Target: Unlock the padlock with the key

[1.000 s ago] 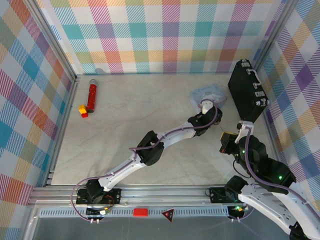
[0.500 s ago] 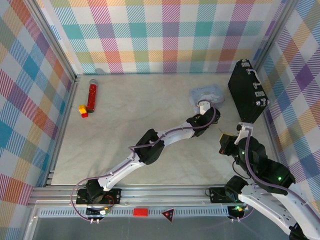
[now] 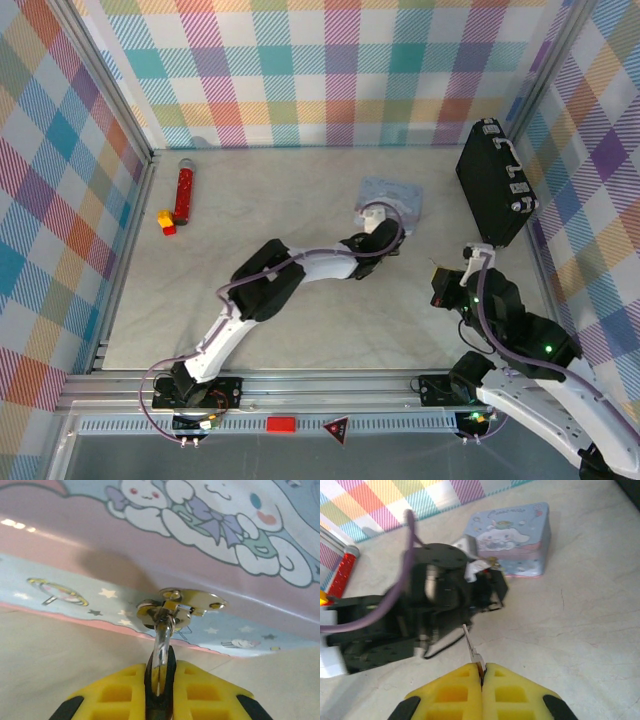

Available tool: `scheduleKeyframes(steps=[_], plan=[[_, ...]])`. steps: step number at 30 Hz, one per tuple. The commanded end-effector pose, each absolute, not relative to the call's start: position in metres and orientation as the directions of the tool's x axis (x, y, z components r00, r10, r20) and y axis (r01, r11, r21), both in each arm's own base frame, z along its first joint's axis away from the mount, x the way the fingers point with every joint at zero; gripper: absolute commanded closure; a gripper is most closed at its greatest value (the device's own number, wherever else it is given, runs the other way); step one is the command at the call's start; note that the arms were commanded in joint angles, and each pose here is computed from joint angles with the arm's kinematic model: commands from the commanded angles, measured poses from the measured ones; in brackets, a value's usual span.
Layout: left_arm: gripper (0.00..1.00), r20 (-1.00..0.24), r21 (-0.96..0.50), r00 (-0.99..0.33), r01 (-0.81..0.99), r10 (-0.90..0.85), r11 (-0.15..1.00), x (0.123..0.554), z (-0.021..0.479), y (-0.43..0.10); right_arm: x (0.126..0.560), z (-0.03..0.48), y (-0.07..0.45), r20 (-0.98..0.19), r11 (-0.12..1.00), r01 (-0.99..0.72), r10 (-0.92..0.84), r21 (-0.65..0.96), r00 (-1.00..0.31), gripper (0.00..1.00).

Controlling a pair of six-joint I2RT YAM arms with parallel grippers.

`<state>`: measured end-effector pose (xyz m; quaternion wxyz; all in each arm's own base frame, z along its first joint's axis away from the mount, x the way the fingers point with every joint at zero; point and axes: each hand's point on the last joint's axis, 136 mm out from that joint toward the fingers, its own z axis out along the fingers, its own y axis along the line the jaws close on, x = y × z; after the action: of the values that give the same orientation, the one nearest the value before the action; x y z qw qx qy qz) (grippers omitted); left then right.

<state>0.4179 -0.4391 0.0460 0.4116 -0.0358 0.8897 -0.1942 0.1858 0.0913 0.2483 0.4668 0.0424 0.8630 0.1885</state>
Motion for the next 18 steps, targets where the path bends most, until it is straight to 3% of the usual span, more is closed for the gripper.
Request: scheduleKeyframes(steps=[1,9,18], plan=[[0.91,-0.699,-0.371,-0.673,0.053,-0.241,0.927,0.408,0.048,-0.391,0.192,0.246,0.104,-0.78,0.922,-0.125,0.233,0.368,-0.581,1.0],[0.95,-0.609,-0.454,-0.714,-0.044,-0.346,0.89,0.359,0.038,-0.305,0.203,0.233,0.145,-0.723,0.888,-0.187,0.203,0.42,-0.661,1.0],[0.96,-0.551,-0.444,-0.742,-0.127,-0.382,0.887,0.287,0.034,-0.264,0.21,0.201,0.179,-0.629,0.872,-0.205,0.142,0.445,-0.764,1.0]])
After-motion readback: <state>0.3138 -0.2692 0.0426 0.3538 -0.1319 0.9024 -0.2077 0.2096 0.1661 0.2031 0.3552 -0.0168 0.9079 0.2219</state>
